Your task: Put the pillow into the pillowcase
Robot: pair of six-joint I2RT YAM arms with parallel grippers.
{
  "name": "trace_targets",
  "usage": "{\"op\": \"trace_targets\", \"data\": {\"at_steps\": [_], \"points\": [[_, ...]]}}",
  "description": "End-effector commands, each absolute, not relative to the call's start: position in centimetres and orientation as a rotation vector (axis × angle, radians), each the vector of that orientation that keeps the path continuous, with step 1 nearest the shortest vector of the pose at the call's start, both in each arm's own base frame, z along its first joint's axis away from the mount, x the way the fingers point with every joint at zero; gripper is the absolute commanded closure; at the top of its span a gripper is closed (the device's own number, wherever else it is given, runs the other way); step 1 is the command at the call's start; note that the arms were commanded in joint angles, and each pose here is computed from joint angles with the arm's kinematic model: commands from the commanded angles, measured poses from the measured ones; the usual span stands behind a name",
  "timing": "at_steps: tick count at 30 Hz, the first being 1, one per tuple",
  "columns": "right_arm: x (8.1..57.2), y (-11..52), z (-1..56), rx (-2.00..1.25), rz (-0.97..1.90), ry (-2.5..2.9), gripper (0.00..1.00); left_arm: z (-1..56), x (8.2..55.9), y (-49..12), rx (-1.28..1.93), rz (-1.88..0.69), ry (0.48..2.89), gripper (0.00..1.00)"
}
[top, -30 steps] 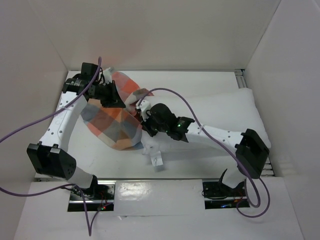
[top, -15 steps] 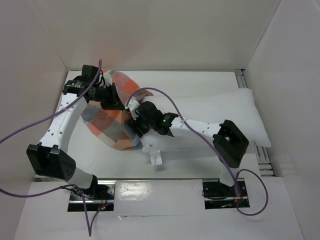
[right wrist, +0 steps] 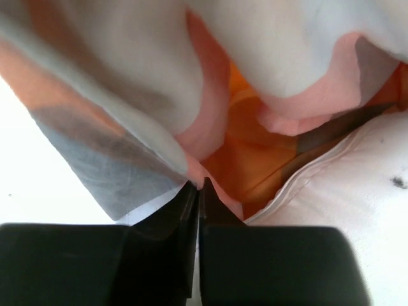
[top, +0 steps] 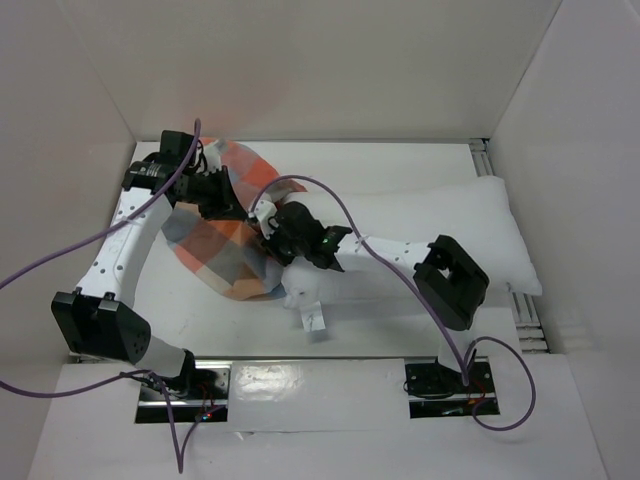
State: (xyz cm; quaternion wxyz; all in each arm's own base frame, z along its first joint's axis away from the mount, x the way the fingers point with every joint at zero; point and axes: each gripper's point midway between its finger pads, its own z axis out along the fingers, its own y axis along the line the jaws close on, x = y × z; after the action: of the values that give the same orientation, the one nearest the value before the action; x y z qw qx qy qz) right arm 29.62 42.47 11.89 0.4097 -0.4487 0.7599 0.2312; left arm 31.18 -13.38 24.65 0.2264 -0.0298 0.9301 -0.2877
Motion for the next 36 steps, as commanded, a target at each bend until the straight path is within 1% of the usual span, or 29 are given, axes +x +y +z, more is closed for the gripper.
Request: {"op": "trace_targets", "data": {"at_steps": [1, 2, 9, 10, 14, 21, 22, 29, 32, 33, 36], "points": [[29.7, 42.9, 14.4, -1.062, 0.644, 1.837, 0.96, 25.9, 30.9, -13.4, -0.042, -0.805, 2.524, 1.0], [29.7, 42.6, 14.7, -1.056, 0.635, 1.839, 1.0, 25.9, 30.9, -13.4, -0.042, -0.805, 2.524, 1.0], [28.5, 40.9, 16.9, -1.018, 0.646, 1.831, 1.0, 25.7, 31.3, -12.4, -0.075, -0.767, 2.522, 1.0], [28.4, 40.8, 18.1, -0.999, 0.66, 1.813, 1.0, 25.7, 31.3, -12.5, -0.087, -0.77, 2.523, 1.0], [27.4, 39.9, 18.8, -0.983, 0.688, 1.817, 1.0, 25.3, 31.4, -12.0, -0.121, -0.756, 2.531, 1.0], [22.7, 41.0, 20.2, -1.055, 0.765, 1.805, 1.0, 25.6, 31.5, -12.0, -0.118, -0.754, 2.523, 1.0], [21.3, 41.5, 20.4, -1.08, 0.789, 1.799, 1.0, 25.6, 31.5, -12.0, -0.118, -0.754, 2.523, 1.0], [14.9, 42.3, 18.6, -1.157, 0.841, 1.851, 1.0, 25.0, 31.3, -12.0, -0.125, -0.754, 2.542, 1.0], [13.0, 41.9, 17.9, -1.157, 0.856, 1.885, 1.0, 25.0, 31.3, -12.0, -0.125, -0.754, 2.542, 1.0], [12.9, 41.7, 18.3, -1.136, 0.845, 1.886, 1.0, 25.0, 31.3, -12.0, -0.125, -0.754, 2.542, 1.0], [11.9, 40.9, 16.9, -1.13, 0.823, 1.935, 1.0, 24.7, 31.3, -12.0, -0.126, -0.754, 2.543, 1.0]]}}
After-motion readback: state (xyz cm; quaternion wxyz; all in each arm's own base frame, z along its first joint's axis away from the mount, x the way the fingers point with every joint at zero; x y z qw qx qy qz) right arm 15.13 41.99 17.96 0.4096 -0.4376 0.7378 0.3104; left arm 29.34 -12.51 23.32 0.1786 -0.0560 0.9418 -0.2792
